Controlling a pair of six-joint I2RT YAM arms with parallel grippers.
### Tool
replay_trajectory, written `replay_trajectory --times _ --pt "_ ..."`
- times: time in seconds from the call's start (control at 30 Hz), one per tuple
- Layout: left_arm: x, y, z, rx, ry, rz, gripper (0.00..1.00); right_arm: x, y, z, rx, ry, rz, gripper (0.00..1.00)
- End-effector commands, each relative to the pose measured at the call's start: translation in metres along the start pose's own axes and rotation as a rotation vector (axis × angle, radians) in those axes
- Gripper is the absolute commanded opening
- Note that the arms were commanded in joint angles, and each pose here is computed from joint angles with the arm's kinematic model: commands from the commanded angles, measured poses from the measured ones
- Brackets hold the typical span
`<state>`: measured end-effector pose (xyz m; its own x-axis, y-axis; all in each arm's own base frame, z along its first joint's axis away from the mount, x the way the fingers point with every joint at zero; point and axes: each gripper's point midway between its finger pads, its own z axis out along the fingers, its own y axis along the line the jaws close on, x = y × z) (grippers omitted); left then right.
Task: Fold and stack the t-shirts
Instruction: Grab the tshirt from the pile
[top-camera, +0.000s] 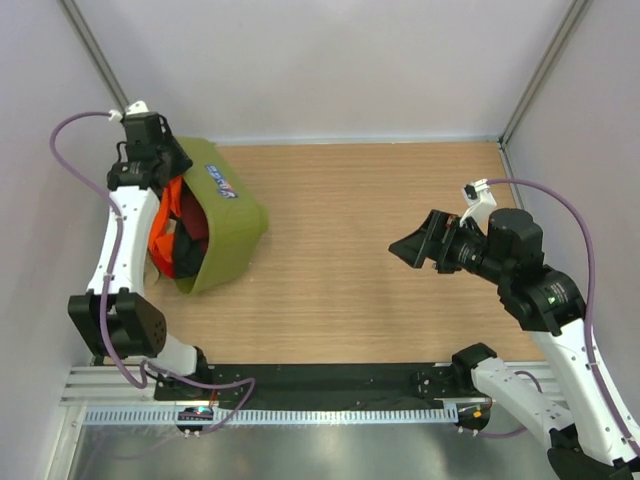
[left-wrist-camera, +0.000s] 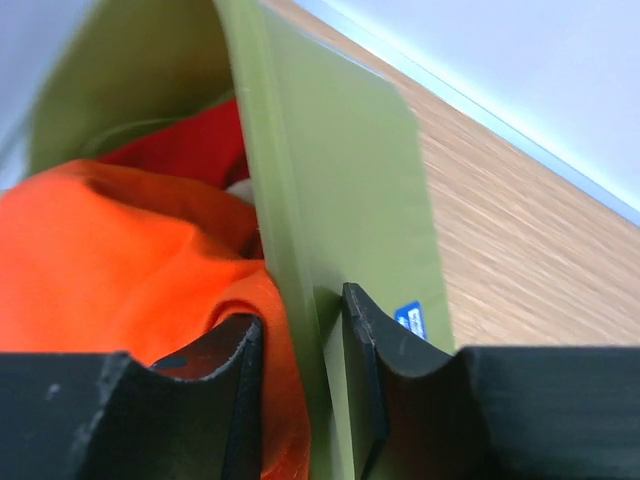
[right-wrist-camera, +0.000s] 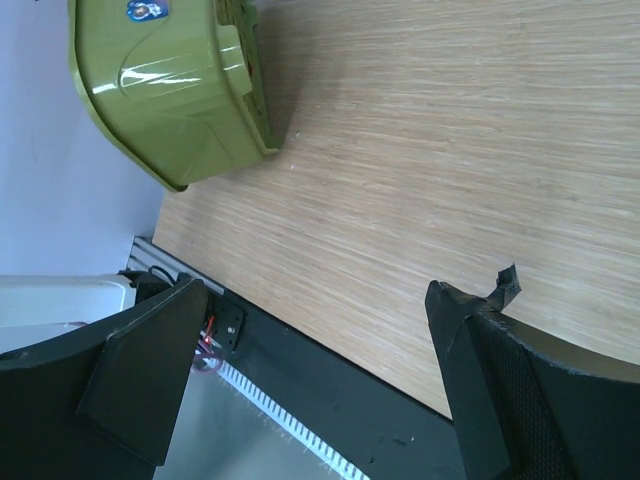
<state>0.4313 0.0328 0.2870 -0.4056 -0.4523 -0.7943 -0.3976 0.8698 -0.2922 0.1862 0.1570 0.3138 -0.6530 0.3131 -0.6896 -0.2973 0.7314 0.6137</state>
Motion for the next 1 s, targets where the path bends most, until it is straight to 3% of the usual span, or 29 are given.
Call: replay_trajectory --times 0.0,0.1,0.27,0.43,0.53,0.73,0.97 --pt "0.080 -0.033 0.013 0.108 0.269 0.078 0.34 -0.004 0.000 -0.003 0.000 -0.024 -0.026 1.00" --pt "0.098 -0.055 0.015 0.147 0.301 0.126 0.36 -0.003 0.002 -0.001 -0.007 -0.017 -0.020 1.00" --pt "0.132 -0.053 0.027 0.105 0.381 0.158 0.35 -0.004 0.003 -0.001 -0.012 -0.012 -0.017 1.00" --pt "0.170 -0.005 0.032 -0.081 0.487 0.243 0.17 -0.007 0.005 -0.005 -0.005 -0.021 -0.024 1.00" --pt "0.183 0.024 0.028 -0.193 0.540 0.325 0.11 -0.008 0.007 -0.006 -0.014 -0.030 -0.021 1.00" --pt "0.156 0.090 0.003 -0.507 0.472 0.474 0.07 -0.006 0.011 -0.003 -0.042 -0.021 -0.007 1.00" --pt "0.146 0.116 -0.023 -0.547 0.437 0.422 0.16 -0.005 0.009 -0.012 -0.035 -0.046 -0.021 1.00"
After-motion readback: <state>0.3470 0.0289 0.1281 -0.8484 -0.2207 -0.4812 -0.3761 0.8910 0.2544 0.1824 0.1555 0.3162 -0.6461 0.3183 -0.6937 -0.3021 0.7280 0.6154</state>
